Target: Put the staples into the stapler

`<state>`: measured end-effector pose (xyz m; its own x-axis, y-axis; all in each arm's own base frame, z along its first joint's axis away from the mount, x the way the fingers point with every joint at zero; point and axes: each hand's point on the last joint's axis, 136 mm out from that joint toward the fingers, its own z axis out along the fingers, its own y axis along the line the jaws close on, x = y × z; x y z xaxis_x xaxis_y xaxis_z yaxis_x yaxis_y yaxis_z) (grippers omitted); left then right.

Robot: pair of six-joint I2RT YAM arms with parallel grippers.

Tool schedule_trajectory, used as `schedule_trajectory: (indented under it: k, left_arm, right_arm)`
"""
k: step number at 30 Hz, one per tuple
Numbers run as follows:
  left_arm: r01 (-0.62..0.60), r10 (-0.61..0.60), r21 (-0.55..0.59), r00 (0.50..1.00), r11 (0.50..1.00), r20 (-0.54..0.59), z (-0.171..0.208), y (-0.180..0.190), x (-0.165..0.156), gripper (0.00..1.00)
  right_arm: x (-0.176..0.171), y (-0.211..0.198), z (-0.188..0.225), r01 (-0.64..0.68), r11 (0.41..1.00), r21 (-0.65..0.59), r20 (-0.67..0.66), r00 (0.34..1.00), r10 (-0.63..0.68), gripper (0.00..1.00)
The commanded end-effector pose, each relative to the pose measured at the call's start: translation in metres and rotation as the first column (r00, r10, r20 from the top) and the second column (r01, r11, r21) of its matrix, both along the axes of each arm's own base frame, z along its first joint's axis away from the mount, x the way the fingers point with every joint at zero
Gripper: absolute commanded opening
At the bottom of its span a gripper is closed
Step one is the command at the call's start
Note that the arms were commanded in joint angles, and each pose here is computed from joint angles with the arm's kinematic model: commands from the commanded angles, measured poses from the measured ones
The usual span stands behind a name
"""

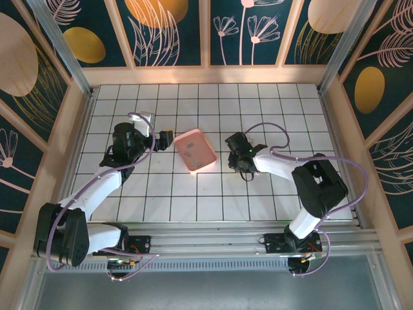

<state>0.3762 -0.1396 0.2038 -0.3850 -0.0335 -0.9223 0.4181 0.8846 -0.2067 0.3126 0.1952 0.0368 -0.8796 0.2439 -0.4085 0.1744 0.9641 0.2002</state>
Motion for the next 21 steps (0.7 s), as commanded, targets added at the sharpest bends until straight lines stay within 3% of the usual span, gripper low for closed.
schedule_trajectory:
  k: [1, 21]
  left_arm:
    - [0.007, -0.007, 0.008, 1.0, 1.0, 0.019, 0.002, -0.002, 0.002, 0.96]
    - [0.009, -0.009, 0.006, 1.0, 1.0, 0.021, 0.004, -0.002, 0.002, 0.96]
  right_arm:
    - [-0.003, -0.012, -0.011, -0.006, 0.997, -0.082, -0.045, 0.999, 0.002, 0.28]
    - [-0.005, -0.022, -0.003, -0.046, 0.959, -0.279, -0.066, 0.997, 0.029, 0.28]
